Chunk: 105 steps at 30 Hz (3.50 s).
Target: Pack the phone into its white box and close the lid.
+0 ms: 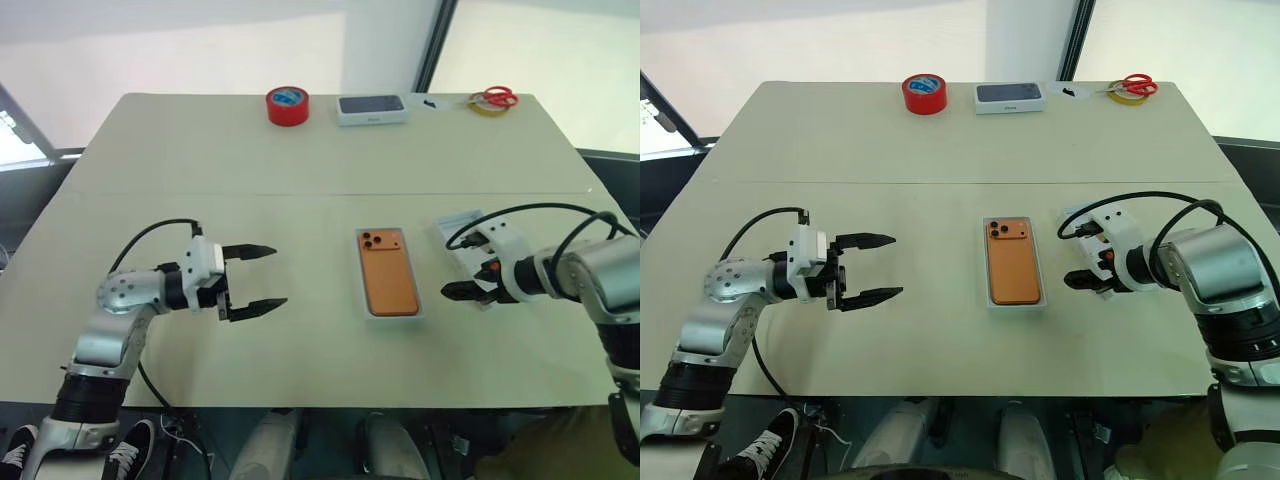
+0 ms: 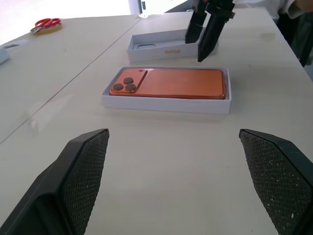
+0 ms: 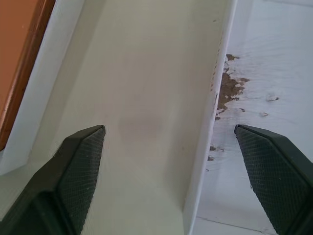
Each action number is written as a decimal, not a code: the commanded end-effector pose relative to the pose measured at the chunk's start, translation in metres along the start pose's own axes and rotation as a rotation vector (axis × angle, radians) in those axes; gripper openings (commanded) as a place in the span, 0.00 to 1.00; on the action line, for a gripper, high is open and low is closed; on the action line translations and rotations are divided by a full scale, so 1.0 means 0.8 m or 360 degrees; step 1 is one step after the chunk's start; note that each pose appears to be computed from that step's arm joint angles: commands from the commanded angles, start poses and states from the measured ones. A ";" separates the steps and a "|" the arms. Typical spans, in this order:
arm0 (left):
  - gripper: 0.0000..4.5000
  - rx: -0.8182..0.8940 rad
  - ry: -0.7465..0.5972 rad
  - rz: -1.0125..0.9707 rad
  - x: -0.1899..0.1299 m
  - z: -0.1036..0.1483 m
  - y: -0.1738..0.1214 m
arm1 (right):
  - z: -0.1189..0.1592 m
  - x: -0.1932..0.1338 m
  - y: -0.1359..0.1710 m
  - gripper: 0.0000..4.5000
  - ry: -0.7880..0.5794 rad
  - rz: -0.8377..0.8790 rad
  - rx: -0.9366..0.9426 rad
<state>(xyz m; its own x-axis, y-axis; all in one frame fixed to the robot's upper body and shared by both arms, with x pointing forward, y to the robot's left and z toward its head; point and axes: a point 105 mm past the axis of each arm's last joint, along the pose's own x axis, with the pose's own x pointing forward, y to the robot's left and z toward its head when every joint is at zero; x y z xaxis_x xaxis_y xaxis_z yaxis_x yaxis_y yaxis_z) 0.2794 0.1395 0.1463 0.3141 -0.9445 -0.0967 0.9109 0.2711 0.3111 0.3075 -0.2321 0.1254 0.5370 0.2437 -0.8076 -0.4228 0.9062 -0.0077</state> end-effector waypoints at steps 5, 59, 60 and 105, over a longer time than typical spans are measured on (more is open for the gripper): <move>1.00 0.0046 -0.0036 0.0060 0.001 0.011 0.002 | -0.002 0.016 -0.005 0.05 -0.0019 -0.0080 0.0041; 0.01 -0.0247 -0.0197 0.0329 0.041 0.012 -0.004 | 0.079 -0.009 0.215 0.00 -0.0663 0.1584 0.1073; 0.01 -0.0249 -0.0187 0.0319 0.045 0.009 -0.006 | 0.079 -0.006 0.211 0.00 -0.0657 0.1564 0.1088; 0.00 -0.0469 0.0093 0.0168 0.124 -0.060 -0.002 | 0.034 0.024 0.007 0.01 -0.0915 -0.0169 -0.0412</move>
<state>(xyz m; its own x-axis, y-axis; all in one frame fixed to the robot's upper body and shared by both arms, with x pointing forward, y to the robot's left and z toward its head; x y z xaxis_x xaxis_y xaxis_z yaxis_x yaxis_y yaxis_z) 0.3210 0.0647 0.0899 0.4397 -0.8900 -0.1208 0.8980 0.4382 0.0395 0.3302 -0.2115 0.1165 0.8447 0.3771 -0.3797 -0.4725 0.8588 -0.1981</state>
